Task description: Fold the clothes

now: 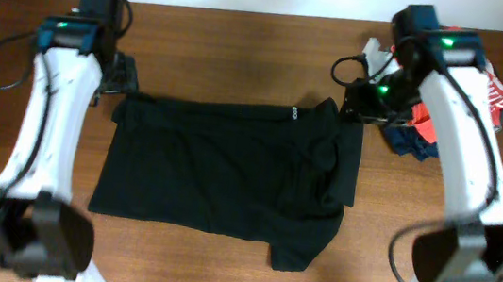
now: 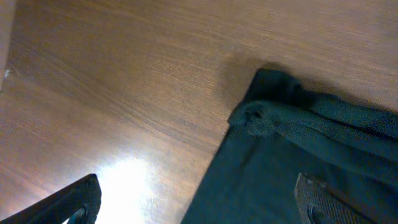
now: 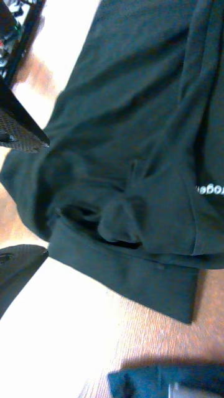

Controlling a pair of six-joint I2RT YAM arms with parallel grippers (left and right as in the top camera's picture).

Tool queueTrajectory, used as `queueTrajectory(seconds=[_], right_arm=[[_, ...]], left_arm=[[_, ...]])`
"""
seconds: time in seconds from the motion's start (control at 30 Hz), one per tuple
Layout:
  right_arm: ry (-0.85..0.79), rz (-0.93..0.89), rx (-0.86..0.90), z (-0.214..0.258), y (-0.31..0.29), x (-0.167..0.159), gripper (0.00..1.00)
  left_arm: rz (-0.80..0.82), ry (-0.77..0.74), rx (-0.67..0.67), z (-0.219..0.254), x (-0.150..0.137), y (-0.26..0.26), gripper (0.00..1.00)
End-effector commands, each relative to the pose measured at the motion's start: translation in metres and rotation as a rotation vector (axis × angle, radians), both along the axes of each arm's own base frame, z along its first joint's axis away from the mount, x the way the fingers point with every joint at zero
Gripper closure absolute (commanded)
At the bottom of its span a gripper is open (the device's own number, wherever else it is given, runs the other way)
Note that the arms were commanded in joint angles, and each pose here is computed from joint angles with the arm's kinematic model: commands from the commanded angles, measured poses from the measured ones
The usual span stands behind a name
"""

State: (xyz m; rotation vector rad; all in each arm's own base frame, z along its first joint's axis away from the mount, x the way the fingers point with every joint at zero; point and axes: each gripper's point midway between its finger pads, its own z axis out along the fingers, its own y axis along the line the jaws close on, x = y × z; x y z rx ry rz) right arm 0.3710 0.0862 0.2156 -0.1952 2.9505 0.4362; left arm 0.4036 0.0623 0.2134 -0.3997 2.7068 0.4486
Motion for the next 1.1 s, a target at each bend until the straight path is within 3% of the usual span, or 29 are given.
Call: queueTrajectory(seconds=[0.0,0.4,0.73,1.07], right_arm=[[-0.080,-0.002,-0.002,0.036,-0.004,-0.016,0.46],[-0.042,-0.068,-0.095,0.064,-0.013,-0.091,0.46],[0.150,-0.080,-0.188,-0.033,0.026,-0.132,0.45],[0.289,-0.017,-0.135,-0.127,0.069,-0.179,0.44]], left_arm=[[-0.020,-0.060,-0.078,0.028,-0.014,-0.011,0.01],[0.021,-0.038,-0.197,0.053,-0.070,-0.028,0.01],[0.049,0.161,-0.230,-0.015,-0.097,-0.033,0.01],[0.061,0.299,-0.241,-0.092,-0.129,-0.036,0.01]])
